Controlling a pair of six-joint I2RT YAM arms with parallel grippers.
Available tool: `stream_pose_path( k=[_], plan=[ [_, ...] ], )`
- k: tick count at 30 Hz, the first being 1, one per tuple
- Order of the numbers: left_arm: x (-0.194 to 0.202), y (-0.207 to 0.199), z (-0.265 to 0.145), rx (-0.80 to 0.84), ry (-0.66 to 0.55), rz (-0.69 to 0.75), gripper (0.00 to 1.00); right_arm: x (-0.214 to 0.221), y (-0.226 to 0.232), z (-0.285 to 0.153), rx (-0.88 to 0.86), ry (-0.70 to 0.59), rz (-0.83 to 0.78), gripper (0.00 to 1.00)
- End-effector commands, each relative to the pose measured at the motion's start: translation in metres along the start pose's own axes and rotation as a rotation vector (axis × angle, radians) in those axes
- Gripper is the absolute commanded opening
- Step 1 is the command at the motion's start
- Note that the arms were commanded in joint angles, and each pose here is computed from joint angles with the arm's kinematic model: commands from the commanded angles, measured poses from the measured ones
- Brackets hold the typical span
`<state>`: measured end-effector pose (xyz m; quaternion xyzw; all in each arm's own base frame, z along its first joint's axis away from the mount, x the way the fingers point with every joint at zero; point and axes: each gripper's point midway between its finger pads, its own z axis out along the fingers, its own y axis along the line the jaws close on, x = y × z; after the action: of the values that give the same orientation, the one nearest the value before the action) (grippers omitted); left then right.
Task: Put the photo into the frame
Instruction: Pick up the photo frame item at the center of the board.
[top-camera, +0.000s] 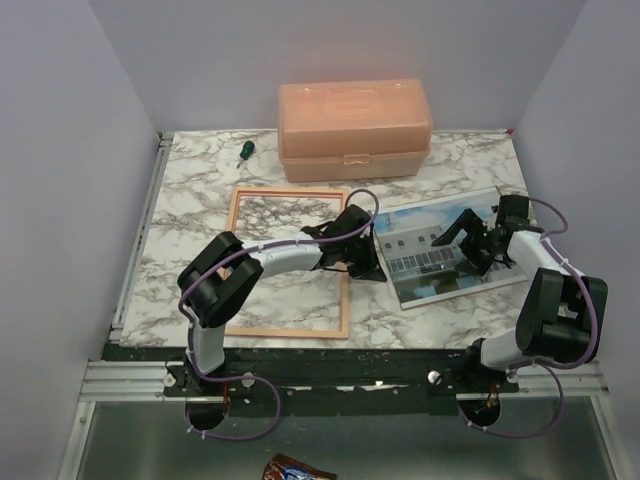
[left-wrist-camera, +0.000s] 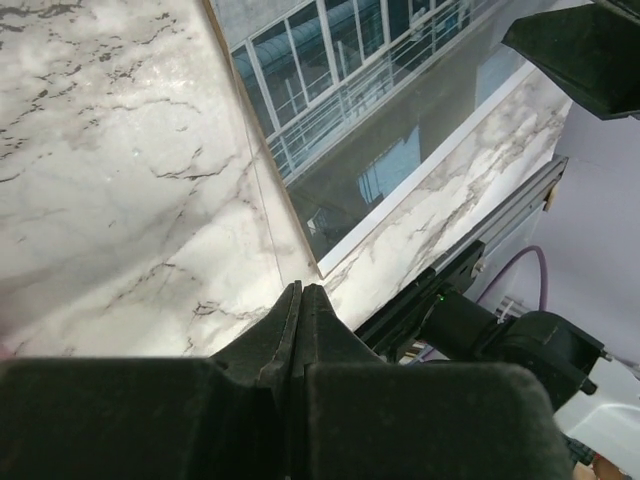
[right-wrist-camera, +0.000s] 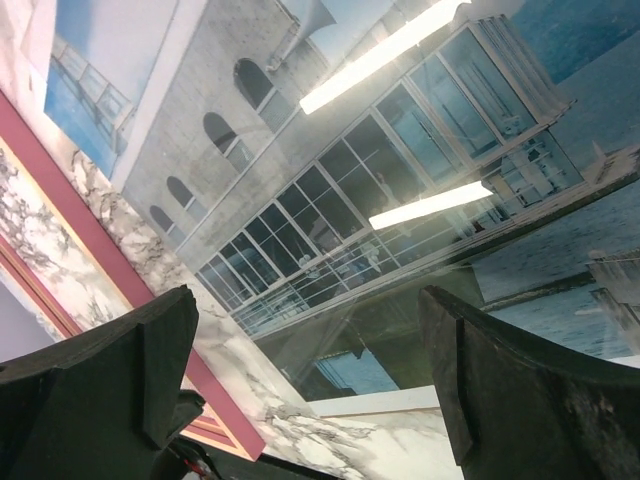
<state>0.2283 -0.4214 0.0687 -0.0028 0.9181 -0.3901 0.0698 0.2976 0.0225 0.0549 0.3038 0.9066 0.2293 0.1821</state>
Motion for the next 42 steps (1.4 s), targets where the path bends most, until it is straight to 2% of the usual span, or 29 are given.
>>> stream_pose_path(
  k=[1, 2, 4, 6, 9, 11, 14, 27, 30, 35, 37, 42],
  plan=[
    [-0.010, -0.001, -0.017, 0.000, -0.049, 0.034, 0.00, -0.005, 0.015, -0.013, -0.041, -0.015, -0.031, 1.00],
    [-0.010, -0.001, -0.016, 0.004, -0.044, 0.034, 0.01, -0.006, 0.014, -0.012, -0.036, -0.021, -0.031, 1.00],
    [-0.010, -0.003, -0.011, 0.016, -0.030, 0.032, 0.22, -0.009, 0.010, -0.010, -0.017, -0.035, -0.027, 1.00],
    [-0.009, -0.008, -0.005, 0.051, -0.010, 0.026, 0.38, -0.009, 0.003, -0.006, 0.008, -0.036, -0.022, 1.00],
    [-0.008, -0.010, 0.004, 0.076, 0.008, 0.015, 0.55, -0.004, -0.007, 0.003, 0.040, -0.019, -0.016, 1.00],
    [-0.007, -0.009, 0.009, 0.085, 0.020, 0.011, 0.59, 0.001, -0.013, 0.009, 0.052, -0.004, -0.007, 1.00],
    [-0.006, -0.008, 0.017, 0.108, 0.032, 0.005, 0.60, 0.011, -0.021, 0.019, 0.063, 0.025, 0.009, 1.00],
    [-0.001, 0.001, 0.046, 0.201, 0.064, -0.060, 0.47, 0.046, -0.036, 0.046, 0.060, 0.125, 0.057, 1.00],
    [-0.002, 0.000, 0.048, 0.217, 0.058, -0.065, 0.37, 0.049, -0.037, 0.047, 0.059, 0.133, 0.058, 1.00],
    [-0.005, 0.000, 0.040, 0.205, 0.030, -0.053, 0.09, 0.049, -0.033, 0.045, 0.042, 0.136, 0.051, 1.00],
    [-0.006, 0.002, 0.034, 0.185, 0.017, -0.042, 0.02, 0.047, -0.026, 0.042, 0.015, 0.137, 0.046, 1.00],
    [-0.013, 0.000, 0.015, 0.132, -0.032, 0.013, 0.00, 0.039, -0.003, 0.026, -0.062, 0.111, 0.021, 1.00]
  ],
)
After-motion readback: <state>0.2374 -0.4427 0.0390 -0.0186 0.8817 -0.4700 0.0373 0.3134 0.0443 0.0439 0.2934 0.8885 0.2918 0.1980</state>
